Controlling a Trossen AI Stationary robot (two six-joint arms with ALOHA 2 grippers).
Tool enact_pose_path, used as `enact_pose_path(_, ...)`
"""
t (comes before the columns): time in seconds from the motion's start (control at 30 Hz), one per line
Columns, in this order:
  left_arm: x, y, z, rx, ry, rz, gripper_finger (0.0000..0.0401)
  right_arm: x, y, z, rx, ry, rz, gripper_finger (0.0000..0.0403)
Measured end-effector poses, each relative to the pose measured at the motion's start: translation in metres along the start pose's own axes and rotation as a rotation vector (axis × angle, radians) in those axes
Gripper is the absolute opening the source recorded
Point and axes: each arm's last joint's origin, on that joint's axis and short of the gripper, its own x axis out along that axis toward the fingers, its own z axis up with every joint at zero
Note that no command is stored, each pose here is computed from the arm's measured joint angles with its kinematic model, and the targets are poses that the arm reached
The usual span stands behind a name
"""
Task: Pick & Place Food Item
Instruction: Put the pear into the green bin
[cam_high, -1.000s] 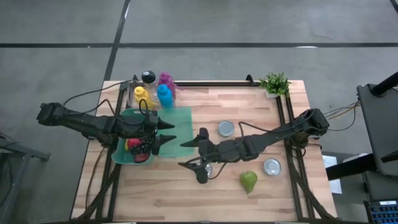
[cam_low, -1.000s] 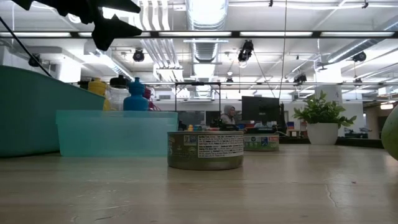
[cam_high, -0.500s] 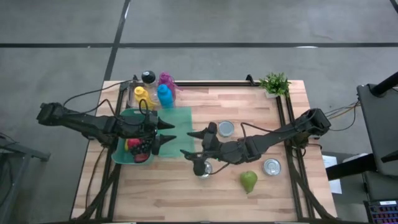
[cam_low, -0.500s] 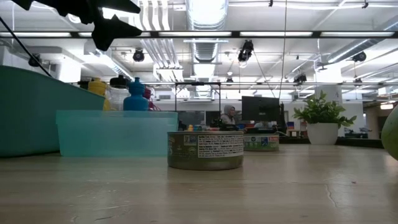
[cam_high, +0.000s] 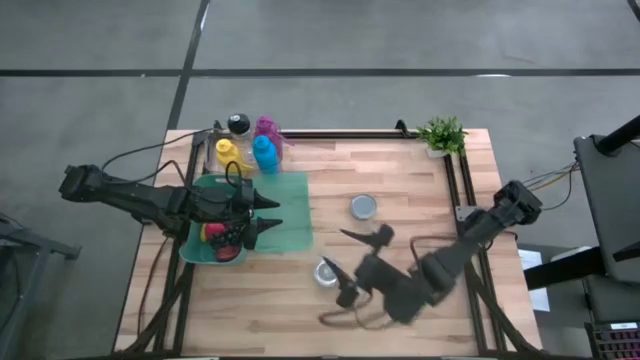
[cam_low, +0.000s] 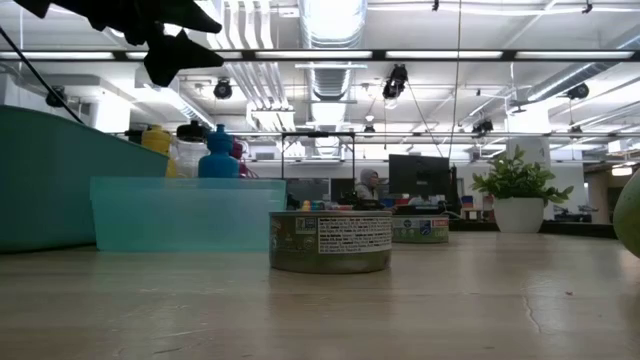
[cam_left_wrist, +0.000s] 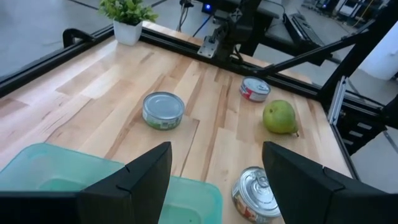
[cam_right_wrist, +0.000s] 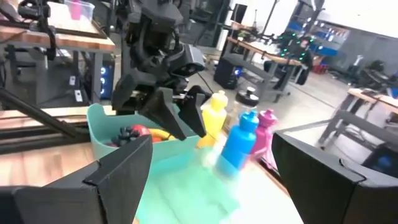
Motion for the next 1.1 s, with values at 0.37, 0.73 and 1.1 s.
enact_pose_path(0.37,0.000,0.000,0.000,0.000,0.001,0.001,0.0254,-0.042,0.005,-0.005,-0.057,-0.002,-0.023,0.0380)
enact_pose_path(0.73,0.000,0.000,-0.001,0.001,0.001,0.004,0.0254,-0.054,0.009,-0.006,0.034,-0.005,0.017,0.0399)
enact_pose_path(1.1,0.000,0.000,-0.001,0.001,0.001,0.004,0.0254,0.001,0.001,0.000,-0.051,0.165,0.349,0.0399)
